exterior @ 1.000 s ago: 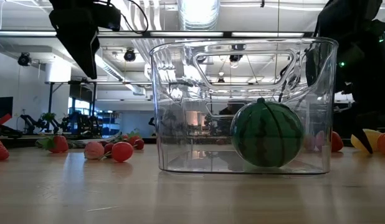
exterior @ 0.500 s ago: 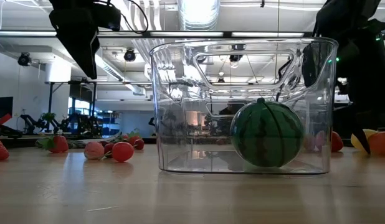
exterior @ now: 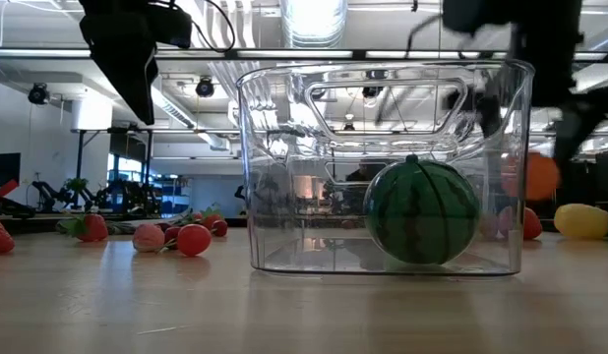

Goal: Pick and placing Produce into tupperware
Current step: Put the pumpkin into the transparent bin, then put the strawberry into the transparent bin

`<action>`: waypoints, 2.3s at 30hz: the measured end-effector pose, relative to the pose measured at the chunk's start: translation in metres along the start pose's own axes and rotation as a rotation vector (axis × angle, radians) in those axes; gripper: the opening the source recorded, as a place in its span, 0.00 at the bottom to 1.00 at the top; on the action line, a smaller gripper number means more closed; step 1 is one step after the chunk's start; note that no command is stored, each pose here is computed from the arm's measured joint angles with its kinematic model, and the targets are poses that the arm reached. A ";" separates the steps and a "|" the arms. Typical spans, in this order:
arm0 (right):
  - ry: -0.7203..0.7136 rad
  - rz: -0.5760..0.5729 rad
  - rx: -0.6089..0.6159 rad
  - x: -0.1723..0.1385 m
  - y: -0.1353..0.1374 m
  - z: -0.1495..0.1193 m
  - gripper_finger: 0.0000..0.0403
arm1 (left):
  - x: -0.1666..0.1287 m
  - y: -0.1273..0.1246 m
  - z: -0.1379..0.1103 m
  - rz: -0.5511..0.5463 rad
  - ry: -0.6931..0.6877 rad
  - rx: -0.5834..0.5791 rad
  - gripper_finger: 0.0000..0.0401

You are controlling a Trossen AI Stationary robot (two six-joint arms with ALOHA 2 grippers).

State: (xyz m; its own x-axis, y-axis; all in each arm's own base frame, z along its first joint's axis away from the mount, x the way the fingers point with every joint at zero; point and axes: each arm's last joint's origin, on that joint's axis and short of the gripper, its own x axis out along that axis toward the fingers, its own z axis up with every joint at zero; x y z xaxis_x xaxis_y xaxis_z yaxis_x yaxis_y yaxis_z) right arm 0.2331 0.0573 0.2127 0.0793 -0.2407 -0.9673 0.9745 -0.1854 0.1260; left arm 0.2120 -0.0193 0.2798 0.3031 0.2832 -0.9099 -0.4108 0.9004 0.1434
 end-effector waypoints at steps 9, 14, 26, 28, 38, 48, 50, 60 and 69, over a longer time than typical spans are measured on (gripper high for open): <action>0.074 0.396 -0.337 -0.073 0.057 -0.014 0.58 | 0.000 0.000 0.001 -0.003 -0.005 -0.007 0.86; 0.121 0.383 -0.474 -0.057 0.082 -0.026 0.58 | 0.000 -0.001 0.001 -0.011 -0.004 -0.007 0.86; -0.090 0.415 -0.568 -0.071 0.106 -0.031 0.81 | -0.001 -0.004 -0.001 -0.090 0.046 -0.124 0.86; -0.117 0.428 -0.584 -0.080 0.104 -0.027 0.84 | -0.001 -0.004 -0.002 -0.090 0.046 -0.124 0.86; -0.210 0.599 -0.474 -0.140 0.086 0.015 0.87 | 0.009 -0.002 -0.021 -0.079 0.243 -0.387 0.86; -0.502 0.798 -0.546 -0.184 0.082 0.080 0.86 | 0.046 -0.005 -0.060 -0.146 0.409 -0.313 0.86; -0.586 0.821 -0.532 -0.196 0.078 0.099 0.86 | 0.049 -0.006 -0.062 -0.179 0.407 -0.299 0.86; -0.869 0.634 -0.493 -0.216 0.042 0.179 0.85 | 0.063 -0.022 -0.049 -0.311 0.403 -0.422 0.86; -0.868 0.602 -0.597 -0.209 0.035 0.217 0.84 | 0.085 -0.043 -0.050 -0.376 0.641 -0.470 0.86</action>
State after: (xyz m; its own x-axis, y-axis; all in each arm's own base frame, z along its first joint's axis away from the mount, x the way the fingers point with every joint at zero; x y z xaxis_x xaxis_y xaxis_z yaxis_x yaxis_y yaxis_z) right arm 0.2049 -0.1058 0.4668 0.6091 -0.7379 -0.2908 0.7914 0.5892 0.1627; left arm 0.2123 -0.0503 0.1765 0.0064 -0.3723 -0.9281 -0.7352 0.6274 -0.2567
